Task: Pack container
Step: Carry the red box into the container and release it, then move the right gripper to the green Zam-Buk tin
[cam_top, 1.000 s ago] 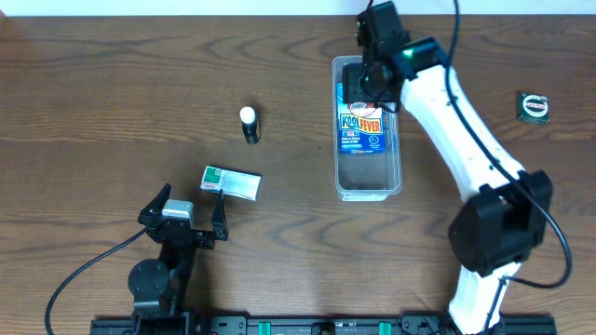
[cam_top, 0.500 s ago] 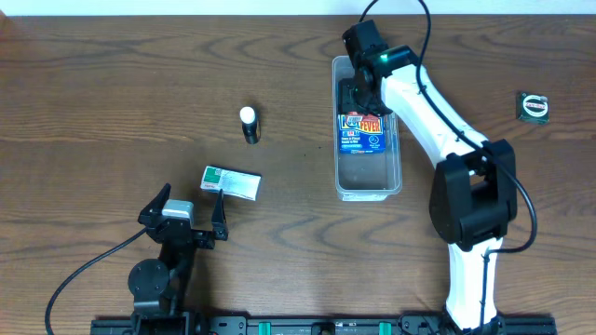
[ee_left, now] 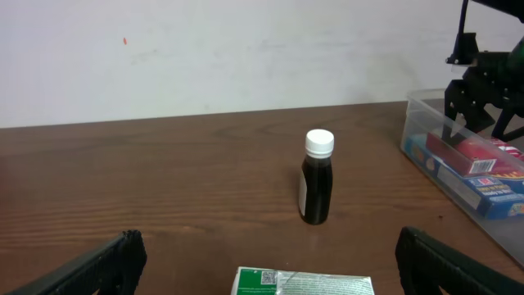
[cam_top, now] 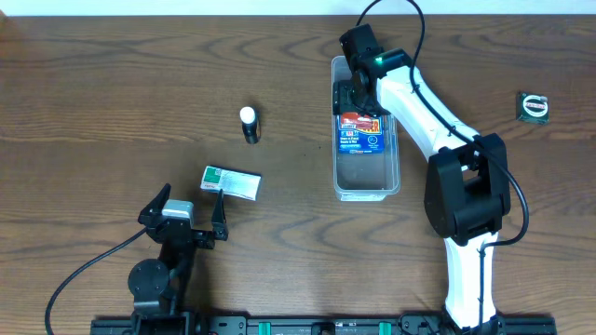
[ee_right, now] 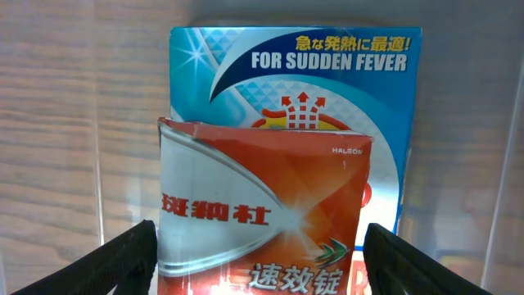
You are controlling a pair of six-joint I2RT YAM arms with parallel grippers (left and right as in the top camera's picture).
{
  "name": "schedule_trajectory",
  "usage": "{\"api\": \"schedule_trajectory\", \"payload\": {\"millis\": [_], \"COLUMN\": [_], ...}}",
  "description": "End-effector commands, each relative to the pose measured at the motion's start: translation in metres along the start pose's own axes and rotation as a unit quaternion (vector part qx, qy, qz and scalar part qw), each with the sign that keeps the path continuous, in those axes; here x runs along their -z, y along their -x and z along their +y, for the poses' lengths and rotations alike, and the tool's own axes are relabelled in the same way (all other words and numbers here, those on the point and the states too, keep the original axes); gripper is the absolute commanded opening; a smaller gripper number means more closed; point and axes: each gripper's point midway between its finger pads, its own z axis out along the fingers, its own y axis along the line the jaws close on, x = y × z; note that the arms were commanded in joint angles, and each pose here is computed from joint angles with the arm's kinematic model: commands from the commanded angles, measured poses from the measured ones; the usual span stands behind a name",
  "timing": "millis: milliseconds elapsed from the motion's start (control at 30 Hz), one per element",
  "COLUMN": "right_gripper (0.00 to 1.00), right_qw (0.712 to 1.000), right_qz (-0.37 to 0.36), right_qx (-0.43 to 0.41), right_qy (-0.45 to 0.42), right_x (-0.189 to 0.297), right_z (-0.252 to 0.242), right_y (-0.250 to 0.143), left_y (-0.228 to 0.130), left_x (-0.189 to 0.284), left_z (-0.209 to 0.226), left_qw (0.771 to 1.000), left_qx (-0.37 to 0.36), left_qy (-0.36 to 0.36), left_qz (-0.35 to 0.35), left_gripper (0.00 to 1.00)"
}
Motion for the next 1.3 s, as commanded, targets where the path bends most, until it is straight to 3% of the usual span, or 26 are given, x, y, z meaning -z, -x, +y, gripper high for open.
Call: {"api": "schedule_trajectory", "payload": {"millis": [0,200,533,633,700,800,1000,1133,1267], "right_gripper": [0.80,0.80,0.82,0.83,0.90,0.92,0.94,0.99,0.99], "right_qw": [1.000,1.000,0.994,0.991,0.990,0.989,0.986,0.992,0.991], "right_qz": [0.001,-0.017,-0.108,-0.132,-0.140,-0.141,-0.108,-0.088,-0.082], "right_qx": [0.001,0.002,-0.012,-0.017,-0.004,-0.010,-0.063,-0.015,-0.063], "right_qy": [-0.006,0.001,0.018,-0.013,-0.034,-0.054,-0.109,-0.084,-0.082], "right_x": [-0.006,0.013,0.118,0.151,0.175,0.186,0.182,0.173,0.164], "right_z": [-0.001,0.001,-0.018,-0.046,-0.074,-0.107,-0.221,-0.261,-0.305], "right_y": [0.000,0.009,0.042,0.045,0.043,0.044,0.038,0.032,0.025], "left_y": [-0.017,-0.017,-0.017,-0.017,-0.017,-0.017,-0.017,-0.017,-0.017], "left_x": [-0.001,-0.001,-0.001,-0.001,-0.001,-0.001,-0.001,-0.001,-0.001], "left_z": [0.001,0.001,0.001,0.001,0.001,0.001,0.001,0.001,0.001], "left_qw": [1.000,1.000,1.000,1.000,1.000,1.000,1.000,1.000,1.000], "left_qx": [0.001,0.001,0.001,0.001,0.001,0.001,0.001,0.001,0.001], "left_qy": [0.002,0.002,0.002,0.002,0.002,0.002,0.002,0.002,0.002], "left_qz": [0.025,0.025,0.025,0.025,0.025,0.025,0.025,0.025,0.025], "left_gripper": [0.98,0.98,0.98,0.98,0.98,0.98,0.98,0.98,0.98]}}
